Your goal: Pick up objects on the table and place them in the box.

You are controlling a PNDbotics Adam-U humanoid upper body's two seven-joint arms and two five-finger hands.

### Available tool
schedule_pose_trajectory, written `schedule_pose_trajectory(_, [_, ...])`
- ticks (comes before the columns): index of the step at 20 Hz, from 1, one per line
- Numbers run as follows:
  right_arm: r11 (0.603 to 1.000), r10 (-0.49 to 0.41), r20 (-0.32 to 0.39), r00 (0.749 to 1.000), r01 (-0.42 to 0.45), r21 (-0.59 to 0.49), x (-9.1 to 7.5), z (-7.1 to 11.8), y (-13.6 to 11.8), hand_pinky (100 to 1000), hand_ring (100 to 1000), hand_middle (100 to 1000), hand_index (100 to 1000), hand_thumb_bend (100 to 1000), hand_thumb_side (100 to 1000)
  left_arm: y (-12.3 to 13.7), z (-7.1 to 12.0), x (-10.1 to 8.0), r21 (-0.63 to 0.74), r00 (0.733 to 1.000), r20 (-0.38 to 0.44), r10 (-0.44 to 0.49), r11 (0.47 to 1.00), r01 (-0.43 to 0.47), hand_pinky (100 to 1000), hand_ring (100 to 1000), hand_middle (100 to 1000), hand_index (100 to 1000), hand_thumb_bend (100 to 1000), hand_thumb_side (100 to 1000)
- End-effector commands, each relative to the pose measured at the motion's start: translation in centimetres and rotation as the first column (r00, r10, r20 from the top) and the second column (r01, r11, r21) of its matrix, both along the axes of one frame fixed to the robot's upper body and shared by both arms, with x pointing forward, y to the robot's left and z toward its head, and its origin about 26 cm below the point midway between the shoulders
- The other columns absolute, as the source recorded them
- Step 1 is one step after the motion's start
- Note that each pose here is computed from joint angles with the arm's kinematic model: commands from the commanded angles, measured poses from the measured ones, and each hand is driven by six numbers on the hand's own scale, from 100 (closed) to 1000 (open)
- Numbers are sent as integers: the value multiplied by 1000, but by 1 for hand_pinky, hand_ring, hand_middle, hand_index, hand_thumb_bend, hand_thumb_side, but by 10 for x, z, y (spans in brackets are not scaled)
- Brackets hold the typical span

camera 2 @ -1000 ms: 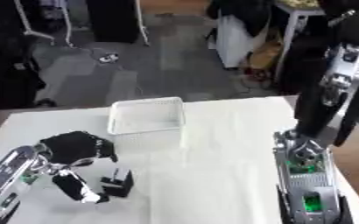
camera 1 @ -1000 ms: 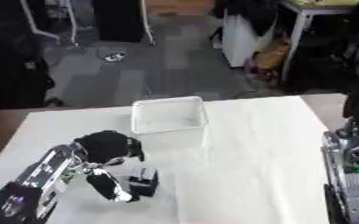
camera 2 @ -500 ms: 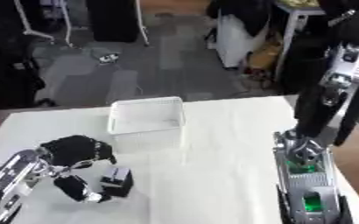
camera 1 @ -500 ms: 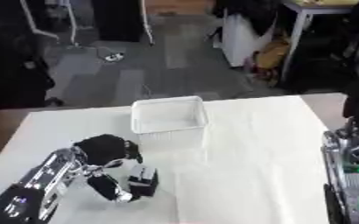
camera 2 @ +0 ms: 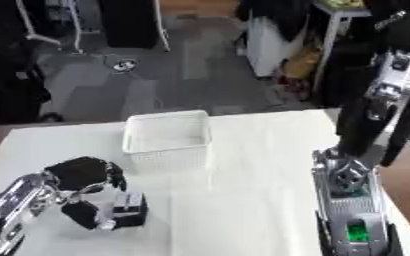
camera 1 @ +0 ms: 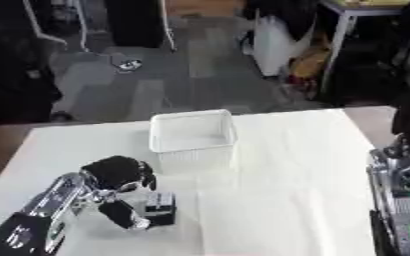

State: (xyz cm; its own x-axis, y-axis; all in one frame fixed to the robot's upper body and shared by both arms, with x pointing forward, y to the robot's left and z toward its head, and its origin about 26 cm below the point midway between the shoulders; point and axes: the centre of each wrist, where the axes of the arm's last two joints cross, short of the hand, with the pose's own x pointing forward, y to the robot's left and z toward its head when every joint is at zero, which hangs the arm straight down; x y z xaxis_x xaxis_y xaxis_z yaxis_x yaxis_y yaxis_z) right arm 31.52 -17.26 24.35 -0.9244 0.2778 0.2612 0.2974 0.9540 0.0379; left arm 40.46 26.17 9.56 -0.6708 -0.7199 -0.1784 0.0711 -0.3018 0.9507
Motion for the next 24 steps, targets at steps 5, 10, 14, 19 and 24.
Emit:
schedule_pose_trajectory(5, [1000, 14, 40, 999, -14, 5, -4, 11, 4, 836, 736, 727, 822, 105, 1000, 2, 7, 5, -73, 999, 49, 2, 997, 2, 173, 413, 482, 640, 314, 875])
schedule_pose_trajectory(10, [1000, 13, 40, 999, -13, 4, -4, 11, 4, 836, 736, 727, 822, 104, 1000, 3, 5, 5, -182, 996, 86, 22, 983, -6, 100, 315, 388, 565, 239, 907])
schedule_pose_trajectory(14, [1000, 13, 40, 999, -13, 4, -4, 11, 4, 836, 736, 727, 822, 105, 1000, 5, 0, 6, -255, 995, 89, 41, 967, -17, 100, 242, 312, 481, 214, 920])
schedule_pose_trajectory(19, [1000, 13, 40, 999, -14, 4, -4, 11, 4, 836, 736, 727, 822, 105, 1000, 7, -8, 6, -297, 997, 62, 52, 954, -31, 100, 158, 221, 393, 245, 902])
schedule_pose_trajectory(24, [1000, 14, 40, 999, -14, 4, -4, 11, 4, 836, 736, 727, 822, 105, 1000, 7, -10, 6, -302, 998, 50, 45, 953, -28, 100, 162, 228, 400, 245, 896])
